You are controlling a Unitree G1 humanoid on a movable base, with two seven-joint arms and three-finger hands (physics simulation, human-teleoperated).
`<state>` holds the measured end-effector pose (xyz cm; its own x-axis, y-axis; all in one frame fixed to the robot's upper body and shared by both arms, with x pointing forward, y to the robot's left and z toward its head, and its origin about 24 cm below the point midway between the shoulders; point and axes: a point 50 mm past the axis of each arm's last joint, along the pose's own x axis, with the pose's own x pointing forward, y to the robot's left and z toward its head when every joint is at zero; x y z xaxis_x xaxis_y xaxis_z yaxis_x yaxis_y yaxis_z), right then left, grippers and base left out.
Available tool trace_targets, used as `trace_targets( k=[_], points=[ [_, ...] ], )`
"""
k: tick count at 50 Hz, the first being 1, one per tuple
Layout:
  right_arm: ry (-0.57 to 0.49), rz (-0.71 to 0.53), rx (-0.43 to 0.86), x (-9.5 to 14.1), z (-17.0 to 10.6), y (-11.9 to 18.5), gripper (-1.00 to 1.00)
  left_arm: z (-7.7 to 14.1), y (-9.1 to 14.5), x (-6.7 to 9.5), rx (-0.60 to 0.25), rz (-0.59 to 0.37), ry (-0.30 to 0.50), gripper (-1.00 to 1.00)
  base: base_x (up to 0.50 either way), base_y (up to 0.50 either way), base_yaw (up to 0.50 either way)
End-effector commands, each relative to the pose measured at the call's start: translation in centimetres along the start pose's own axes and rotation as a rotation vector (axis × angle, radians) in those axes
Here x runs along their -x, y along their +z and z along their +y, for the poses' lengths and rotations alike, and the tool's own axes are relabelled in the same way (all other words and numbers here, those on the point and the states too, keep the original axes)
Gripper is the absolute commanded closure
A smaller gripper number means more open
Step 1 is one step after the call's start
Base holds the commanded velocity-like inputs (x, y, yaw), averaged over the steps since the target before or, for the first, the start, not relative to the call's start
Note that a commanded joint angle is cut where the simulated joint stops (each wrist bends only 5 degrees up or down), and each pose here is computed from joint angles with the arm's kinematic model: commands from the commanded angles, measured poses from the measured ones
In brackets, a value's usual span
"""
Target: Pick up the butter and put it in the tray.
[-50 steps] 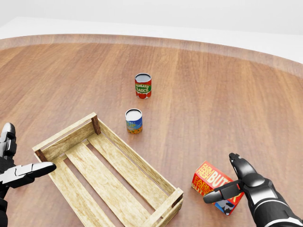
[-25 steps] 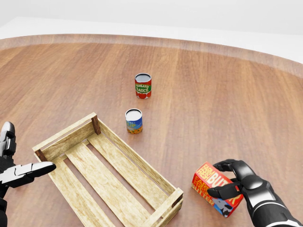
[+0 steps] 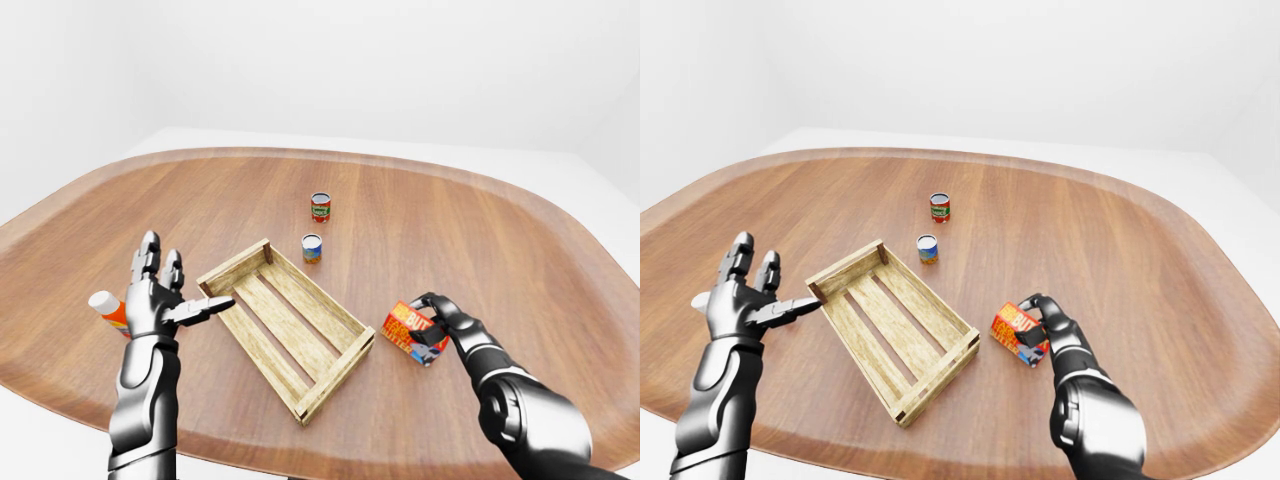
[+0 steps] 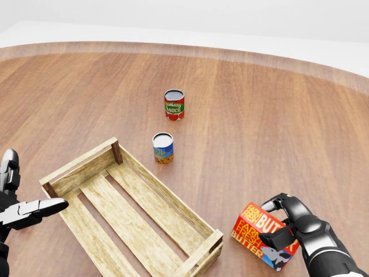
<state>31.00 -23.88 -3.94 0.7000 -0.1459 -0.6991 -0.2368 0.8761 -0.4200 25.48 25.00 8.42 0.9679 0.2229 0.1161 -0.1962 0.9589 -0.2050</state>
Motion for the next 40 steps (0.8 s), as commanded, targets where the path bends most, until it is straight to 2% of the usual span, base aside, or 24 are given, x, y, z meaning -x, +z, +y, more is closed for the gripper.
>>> trace_targets(
  k=[1,7,21,40],
  points=[
    [0.021,0.047,-0.086,-0.1,1.2,-1.8,1.00,0.0,-0.1,0.0,-0.001,0.004,-0.001,-1.00,0.00,0.00,0.00],
    [-0.034,0.046,-0.071,0.0,-0.1,-1.2,1.00,0.0,-0.1,0.0,0.000,0.004,-0.001,-1.00,0.00,0.00,0.00],
    [-0.165,-0.043,0.011,0.4,-3.3,1.1,1.00,0.0,0.1,0.1,-0.001,-0.004,-0.002,-1.00,0.00,0.00,0.00],
    [-0.133,-0.128,0.143,0.9,-4.5,5.3,1.00,0.0,-0.1,0.0,0.000,0.004,-0.003,-1.00,0.00,0.00,0.00]
  ],
)
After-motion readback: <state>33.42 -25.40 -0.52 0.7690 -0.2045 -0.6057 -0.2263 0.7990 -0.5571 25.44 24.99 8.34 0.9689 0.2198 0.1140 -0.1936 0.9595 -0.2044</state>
